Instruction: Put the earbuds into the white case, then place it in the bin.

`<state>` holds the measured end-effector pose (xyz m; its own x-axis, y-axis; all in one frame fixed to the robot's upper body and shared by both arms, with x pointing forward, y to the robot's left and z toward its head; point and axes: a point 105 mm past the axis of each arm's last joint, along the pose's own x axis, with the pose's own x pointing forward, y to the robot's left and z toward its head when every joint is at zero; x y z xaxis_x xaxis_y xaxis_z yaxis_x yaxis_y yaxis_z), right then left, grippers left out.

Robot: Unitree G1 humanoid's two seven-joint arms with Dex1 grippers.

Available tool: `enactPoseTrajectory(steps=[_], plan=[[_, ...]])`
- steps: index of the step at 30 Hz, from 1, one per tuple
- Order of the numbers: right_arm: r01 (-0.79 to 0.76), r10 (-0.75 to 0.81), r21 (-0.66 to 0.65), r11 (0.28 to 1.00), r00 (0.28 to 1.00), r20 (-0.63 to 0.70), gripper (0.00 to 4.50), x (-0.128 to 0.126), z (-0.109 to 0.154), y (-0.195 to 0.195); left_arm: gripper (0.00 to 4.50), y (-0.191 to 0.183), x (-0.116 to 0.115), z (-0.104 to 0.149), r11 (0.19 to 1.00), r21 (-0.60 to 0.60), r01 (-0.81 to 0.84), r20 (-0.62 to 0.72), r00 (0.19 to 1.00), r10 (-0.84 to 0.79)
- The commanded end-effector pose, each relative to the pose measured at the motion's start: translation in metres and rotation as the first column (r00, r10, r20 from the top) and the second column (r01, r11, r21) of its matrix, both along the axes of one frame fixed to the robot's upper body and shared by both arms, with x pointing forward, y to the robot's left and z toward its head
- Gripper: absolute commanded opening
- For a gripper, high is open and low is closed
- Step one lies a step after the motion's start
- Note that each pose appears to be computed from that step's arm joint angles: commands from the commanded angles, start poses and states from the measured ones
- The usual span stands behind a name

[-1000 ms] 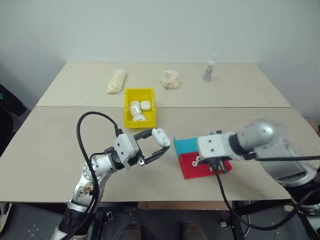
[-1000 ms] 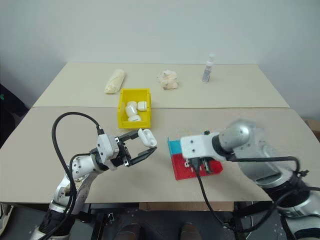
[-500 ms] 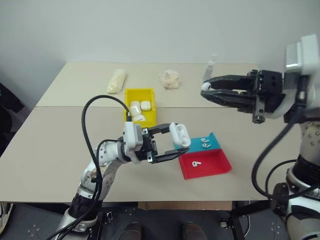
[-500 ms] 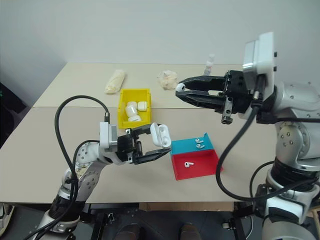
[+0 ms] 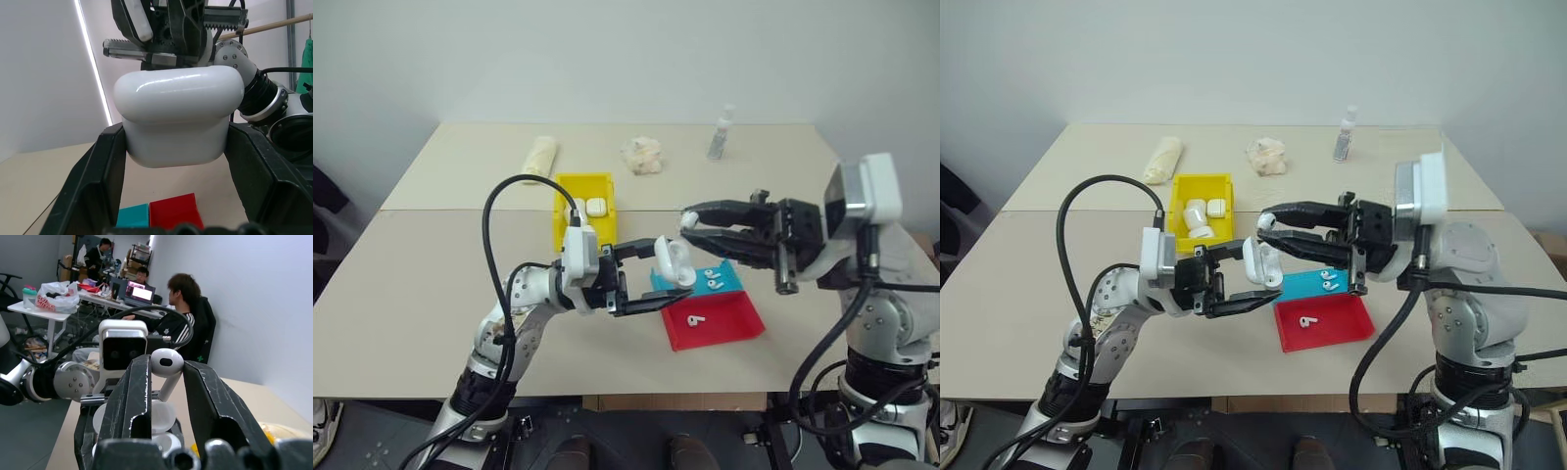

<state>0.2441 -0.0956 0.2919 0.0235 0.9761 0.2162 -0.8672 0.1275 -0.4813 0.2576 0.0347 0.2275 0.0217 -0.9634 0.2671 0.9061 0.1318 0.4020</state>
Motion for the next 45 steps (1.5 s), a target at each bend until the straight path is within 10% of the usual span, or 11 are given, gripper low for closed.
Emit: enactPoseTrajectory(steps=[1, 24, 29, 45], plan=[[0.002, -0.001, -0.021, 1.0, 0.999, 0.041, 1.19, -0.001, -0.002, 0.001, 2.76, 0.001, -0.007, 0.01, 1.0, -0.017, 0.01, 0.044, 0.999, -0.009], [0.064, -0.059, -0.071, 0.995, 0.996, 0.067, 1.19, 0.011, -0.023, -0.001, 2.76, -0.001, -0.006, 0.008, 1.0, -0.013, 0.01, 0.05, 0.999, -0.009], [0.07, -0.059, -0.089, 0.994, 0.992, 0.115, 2.38, 0.01, -0.024, 0.001, 2.76, -0.001, -0.006, 0.007, 1.0, -0.008, 0.003, 0.046, 0.999, -0.003], [0.031, -0.011, -0.153, 0.988, 0.992, 0.128, 2.38, 0.006, -0.025, -0.008, 2.76, 0.0, -0.001, 0.0, 1.0, 0.006, -0.025, 0.042, 0.999, 0.024]])
